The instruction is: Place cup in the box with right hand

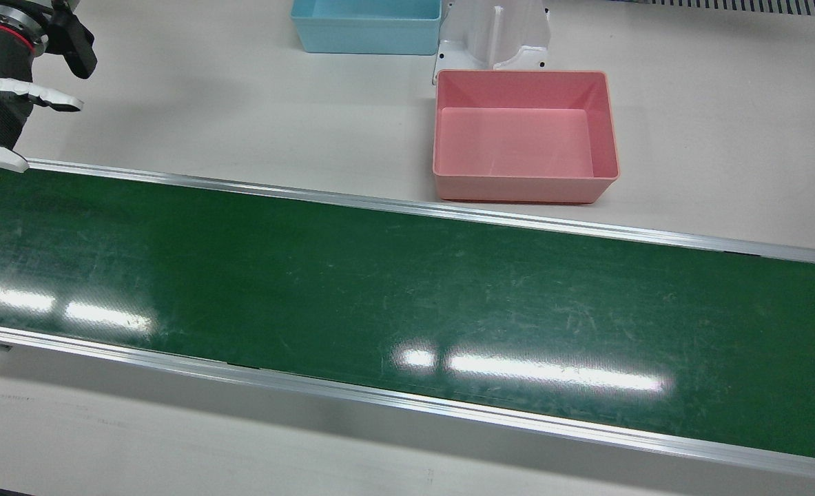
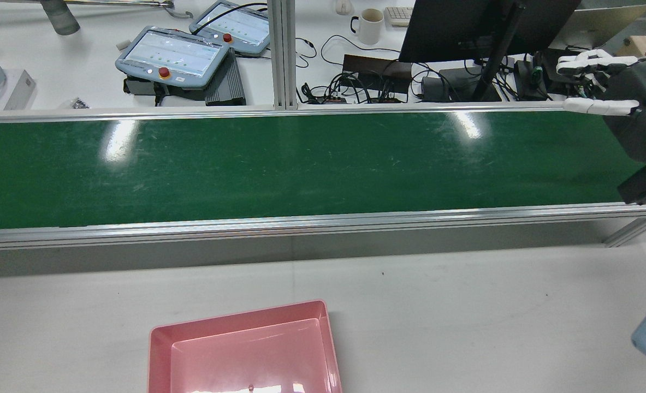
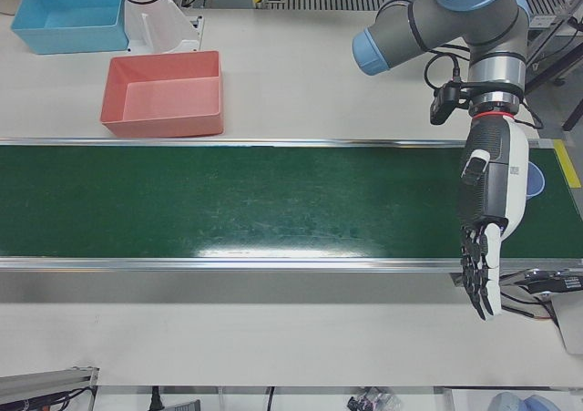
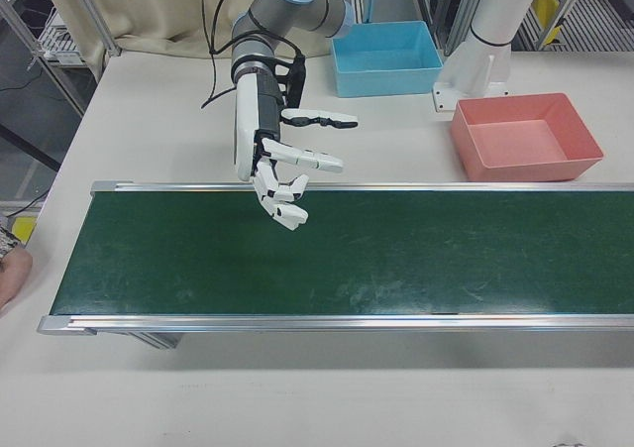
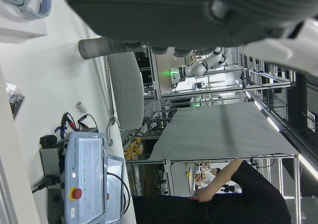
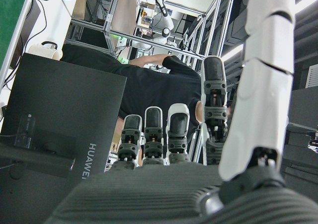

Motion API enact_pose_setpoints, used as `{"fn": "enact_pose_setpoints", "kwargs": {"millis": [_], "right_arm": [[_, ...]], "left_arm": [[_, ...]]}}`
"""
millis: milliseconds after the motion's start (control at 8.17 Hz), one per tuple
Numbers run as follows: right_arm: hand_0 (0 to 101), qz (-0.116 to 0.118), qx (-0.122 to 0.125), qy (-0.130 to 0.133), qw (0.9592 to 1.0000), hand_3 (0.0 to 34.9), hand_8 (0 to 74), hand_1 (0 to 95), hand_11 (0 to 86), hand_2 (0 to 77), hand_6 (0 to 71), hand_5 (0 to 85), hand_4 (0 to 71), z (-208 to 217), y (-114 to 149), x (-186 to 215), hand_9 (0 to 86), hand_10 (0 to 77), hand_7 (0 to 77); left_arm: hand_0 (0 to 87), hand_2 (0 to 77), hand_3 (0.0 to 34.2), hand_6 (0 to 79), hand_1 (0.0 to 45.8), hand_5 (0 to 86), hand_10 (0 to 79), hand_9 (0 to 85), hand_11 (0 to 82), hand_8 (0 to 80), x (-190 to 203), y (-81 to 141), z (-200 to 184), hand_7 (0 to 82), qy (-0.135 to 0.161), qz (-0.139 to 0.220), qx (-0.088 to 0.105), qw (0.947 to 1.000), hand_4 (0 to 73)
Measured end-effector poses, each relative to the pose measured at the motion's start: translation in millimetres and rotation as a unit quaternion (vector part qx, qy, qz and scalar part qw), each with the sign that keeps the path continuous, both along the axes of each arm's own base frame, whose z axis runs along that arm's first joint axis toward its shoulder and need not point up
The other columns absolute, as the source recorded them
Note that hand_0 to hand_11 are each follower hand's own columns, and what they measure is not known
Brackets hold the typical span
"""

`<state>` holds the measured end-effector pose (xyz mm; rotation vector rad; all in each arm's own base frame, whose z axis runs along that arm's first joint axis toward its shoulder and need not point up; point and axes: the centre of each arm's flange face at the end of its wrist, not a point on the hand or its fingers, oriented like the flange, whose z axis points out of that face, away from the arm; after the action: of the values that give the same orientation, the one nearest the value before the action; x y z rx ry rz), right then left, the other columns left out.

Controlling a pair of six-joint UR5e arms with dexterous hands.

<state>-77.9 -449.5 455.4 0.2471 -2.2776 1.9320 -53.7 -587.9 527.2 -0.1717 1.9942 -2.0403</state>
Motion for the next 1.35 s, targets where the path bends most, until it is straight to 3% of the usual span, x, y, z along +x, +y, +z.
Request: {"fn": "enact_pose_setpoints", "kwargs": {"millis": [1347], "right_arm": [[58,-0.002,0.004,-0.002,1.0000,0.0,12.5,19.1,21.3,6.5,18.5,7.1,45.3,-3.4,0.9,-0.9,31.1,13.6,69.8]], "left_arm": [[0.0,0.5,0.0,0.0,0.5,0.0,0.0,0.5,0.0,0.0,0.3,-0.1,-0.1,0.0,0.000,0.000,0.000,1.0000,0.0]]}}
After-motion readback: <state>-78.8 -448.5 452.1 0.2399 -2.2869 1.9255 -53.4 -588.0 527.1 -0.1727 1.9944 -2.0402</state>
